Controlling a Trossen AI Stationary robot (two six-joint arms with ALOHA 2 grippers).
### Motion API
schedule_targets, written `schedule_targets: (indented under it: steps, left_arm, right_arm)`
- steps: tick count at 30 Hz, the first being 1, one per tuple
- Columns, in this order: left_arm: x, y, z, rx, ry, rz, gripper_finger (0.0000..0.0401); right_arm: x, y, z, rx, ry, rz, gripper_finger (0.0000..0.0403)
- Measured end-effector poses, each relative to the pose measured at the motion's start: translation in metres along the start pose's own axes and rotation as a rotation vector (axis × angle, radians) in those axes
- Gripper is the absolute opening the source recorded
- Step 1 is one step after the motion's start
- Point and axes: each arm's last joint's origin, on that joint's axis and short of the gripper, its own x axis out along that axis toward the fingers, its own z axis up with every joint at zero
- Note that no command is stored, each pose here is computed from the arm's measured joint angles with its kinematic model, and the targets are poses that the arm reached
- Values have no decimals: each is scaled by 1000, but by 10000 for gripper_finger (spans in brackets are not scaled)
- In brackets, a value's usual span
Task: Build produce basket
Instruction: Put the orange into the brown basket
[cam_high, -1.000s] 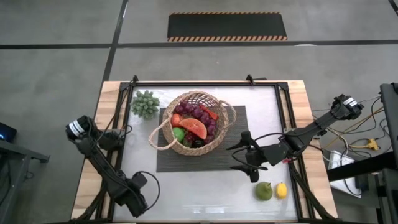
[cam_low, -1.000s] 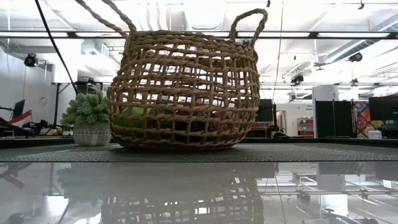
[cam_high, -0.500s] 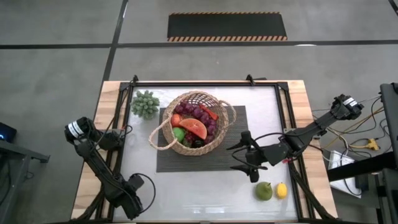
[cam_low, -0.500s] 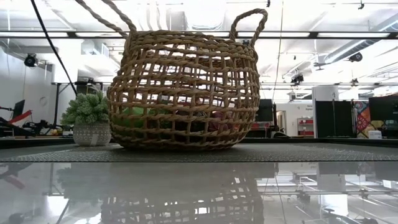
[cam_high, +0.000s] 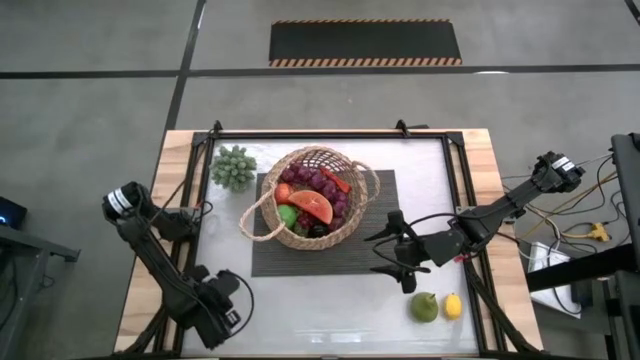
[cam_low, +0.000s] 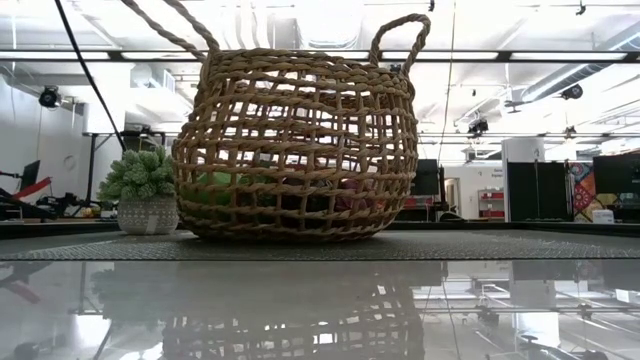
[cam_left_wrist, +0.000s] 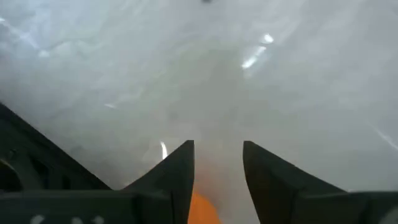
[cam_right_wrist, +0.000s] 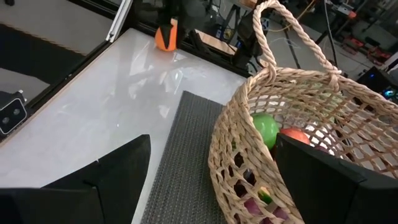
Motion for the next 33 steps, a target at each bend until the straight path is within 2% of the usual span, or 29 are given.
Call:
schedule_targets:
  steps: [3,7,10,15,19,23,33]
  left_arm:
    - [-12,3,2,6,86,-38,119]
    - [-20,10,-3,117,263,-49,147]
    - [-22,12,-6,218,296,-56,191]
    - [-21,13,-8,353,301,-56,287]
    - [-22,15,-16,563,277,-75,345]
    - [-14,21,-26,635,272,-41,358]
    - [9,20,-40,627,283,-2,349]
  right_arm:
    - [0,0,1,-1,-5,-6,327]
    - [0,-1,2,6,-20,-10,327]
    - [0,-1,3,7,-28,-12,327]
    - [0,-1,2,13,-18,-10,327]
    - [0,0,0,12,-3,-7,327]
    - [0,0,-3,15,31,-2,327]
    - [0,1,-6,55,59,1,327]
